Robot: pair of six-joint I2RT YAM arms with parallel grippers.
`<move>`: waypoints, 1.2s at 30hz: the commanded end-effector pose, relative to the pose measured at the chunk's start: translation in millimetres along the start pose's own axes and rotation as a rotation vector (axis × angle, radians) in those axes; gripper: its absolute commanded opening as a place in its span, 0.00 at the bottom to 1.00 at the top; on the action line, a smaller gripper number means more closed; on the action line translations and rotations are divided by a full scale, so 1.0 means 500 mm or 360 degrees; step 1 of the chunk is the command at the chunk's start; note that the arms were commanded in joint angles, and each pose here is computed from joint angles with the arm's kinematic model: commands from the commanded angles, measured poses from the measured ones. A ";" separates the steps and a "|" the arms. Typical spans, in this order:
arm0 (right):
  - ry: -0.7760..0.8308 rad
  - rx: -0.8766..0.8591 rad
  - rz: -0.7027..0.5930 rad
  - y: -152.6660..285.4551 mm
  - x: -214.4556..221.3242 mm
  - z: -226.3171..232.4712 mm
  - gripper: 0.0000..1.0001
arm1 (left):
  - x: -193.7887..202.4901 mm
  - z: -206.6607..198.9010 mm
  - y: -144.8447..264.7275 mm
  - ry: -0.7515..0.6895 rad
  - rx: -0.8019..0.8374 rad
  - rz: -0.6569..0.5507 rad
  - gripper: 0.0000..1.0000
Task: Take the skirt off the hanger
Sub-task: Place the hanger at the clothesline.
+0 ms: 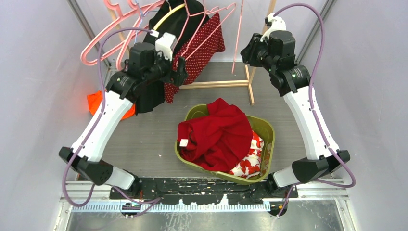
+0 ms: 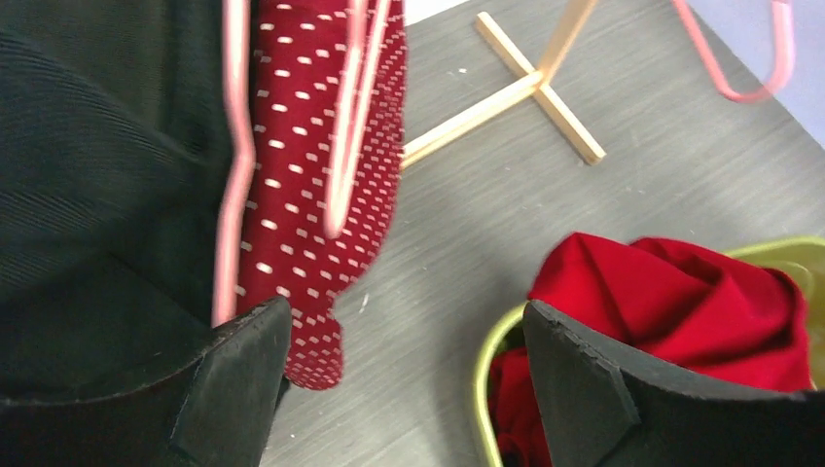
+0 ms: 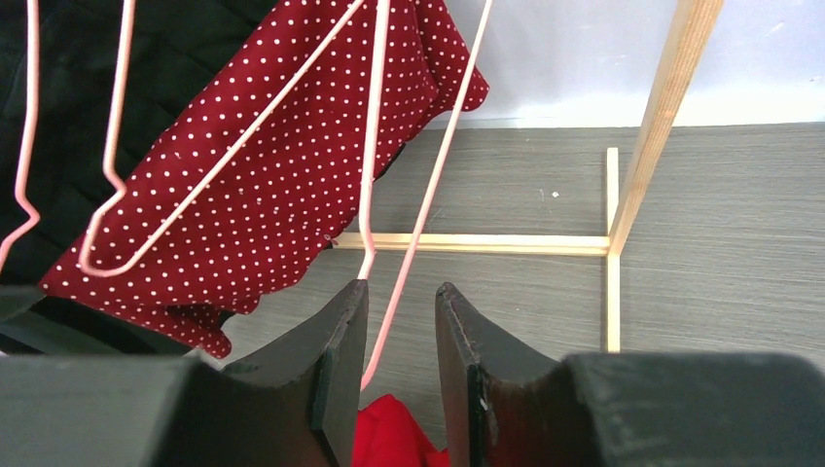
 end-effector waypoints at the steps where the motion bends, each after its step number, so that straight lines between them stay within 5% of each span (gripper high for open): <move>1: 0.0056 -0.0020 -0.0177 0.039 -0.040 0.010 0.38 | -0.105 0.046 0.045 -0.0002 0.0004 -0.0354 0.88; 12: 0.0063 -0.0012 -0.0165 0.015 -0.031 0.007 0.38 | -0.165 0.013 0.130 -0.0005 0.0284 -0.0543 0.85; 18: 0.0055 -0.0019 -0.0159 0.010 -0.030 0.007 0.38 | -0.154 0.014 0.081 0.0003 0.0352 -0.0478 0.82; 26: 0.0067 -0.0020 -0.0172 0.012 -0.033 0.008 0.38 | -0.152 0.085 -0.024 0.0036 0.0113 -0.0349 0.78; 36: 0.0086 0.0001 -0.0176 0.015 -0.032 0.003 0.38 | -0.170 0.153 -0.059 0.0092 0.0047 -0.0377 0.74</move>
Point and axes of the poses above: each gripper's point midway between its finger pads, its own y axis back along the fingers, its own z axis along the line the jaws close on, x = y × z, the point moved 10 cm from there along y, back along the fingers, and after that the axes turned 5 degrees about -y, right-handed, at the moved point
